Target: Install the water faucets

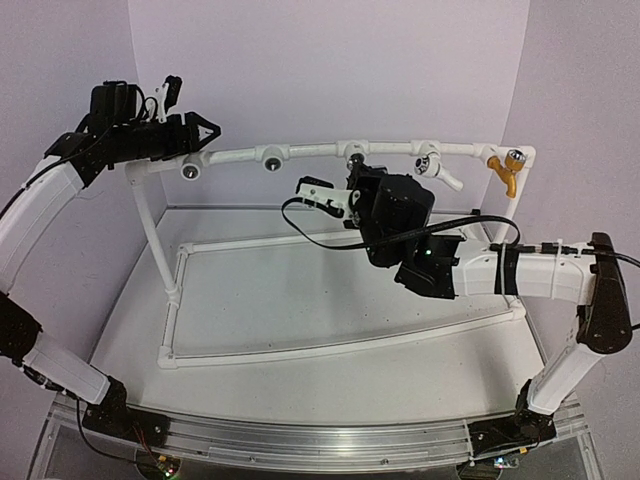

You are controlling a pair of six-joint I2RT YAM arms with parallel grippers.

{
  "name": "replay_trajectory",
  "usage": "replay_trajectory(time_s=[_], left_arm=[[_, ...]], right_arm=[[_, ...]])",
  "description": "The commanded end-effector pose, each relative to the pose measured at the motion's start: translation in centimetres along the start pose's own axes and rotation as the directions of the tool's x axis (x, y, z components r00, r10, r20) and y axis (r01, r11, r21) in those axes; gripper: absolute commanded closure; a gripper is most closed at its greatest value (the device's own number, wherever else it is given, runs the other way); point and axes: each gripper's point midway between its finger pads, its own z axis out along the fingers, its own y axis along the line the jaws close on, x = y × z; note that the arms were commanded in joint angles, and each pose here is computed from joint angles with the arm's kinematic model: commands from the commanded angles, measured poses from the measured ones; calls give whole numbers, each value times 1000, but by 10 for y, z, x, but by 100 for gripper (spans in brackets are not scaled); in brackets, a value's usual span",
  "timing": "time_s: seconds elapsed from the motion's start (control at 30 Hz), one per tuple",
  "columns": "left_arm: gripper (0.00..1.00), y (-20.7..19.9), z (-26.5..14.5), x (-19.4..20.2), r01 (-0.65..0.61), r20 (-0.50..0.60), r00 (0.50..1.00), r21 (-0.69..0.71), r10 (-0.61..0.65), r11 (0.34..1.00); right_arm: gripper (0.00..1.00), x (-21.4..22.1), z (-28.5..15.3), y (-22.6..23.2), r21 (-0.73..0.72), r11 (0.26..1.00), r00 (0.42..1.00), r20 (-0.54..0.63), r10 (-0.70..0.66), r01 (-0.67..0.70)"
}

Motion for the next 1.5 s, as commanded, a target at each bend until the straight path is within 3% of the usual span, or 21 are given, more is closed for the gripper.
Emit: replay_trajectory(time_s=[0.0,0.17,0.27,0.4,0.53,0.6,0.7,0.9,1.0,1.1,1.2,1.47], left_arm=[[27,0,-10,-1,-5,21,1000,-13,5,1000],[25,-32,-50,-17,6,83,996,81,-13,997],[20,-36,-87,-27,-8,164,986,27,4,1000],[13,5,-115,-7,54,177,984,-209,-17,976],[12,74,-128,53,137,130,988,-513,-81,847],[11,90,-136,78,158,130,986,-568,-101,808],[10,99,-141,104,177,157,982,-573,-105,800],[0,131,-126,131,197,276,961,-602,-30,773],[0,138,-113,122,190,341,940,-592,30,783],[0,143,-94,119,132,336,937,-587,92,799],[1,155,-80,116,74,289,947,-617,138,783],[8,174,-72,112,-12,285,916,-682,281,731]], right_arm=[[100,3,5,-35,81,992,995,-18,99,-97],[100,6,7,-33,78,992,995,-19,96,-94],[100,7,7,-34,79,992,995,-14,103,-102],[100,7,6,-34,76,992,994,-7,106,-105],[100,7,5,-34,71,992,994,-5,106,-105],[100,8,5,-34,70,992,994,-2,110,-110],[100,8,5,-34,69,991,994,1,112,-112],[100,6,7,-34,68,992,994,5,109,-109],[100,7,8,-33,66,993,995,-3,96,-95],[100,7,8,-30,57,995,996,-1,84,-84],[100,8,7,-28,45,996,997,-5,77,-76],[100,16,-4,-36,40,995,995,17,95,-96]])
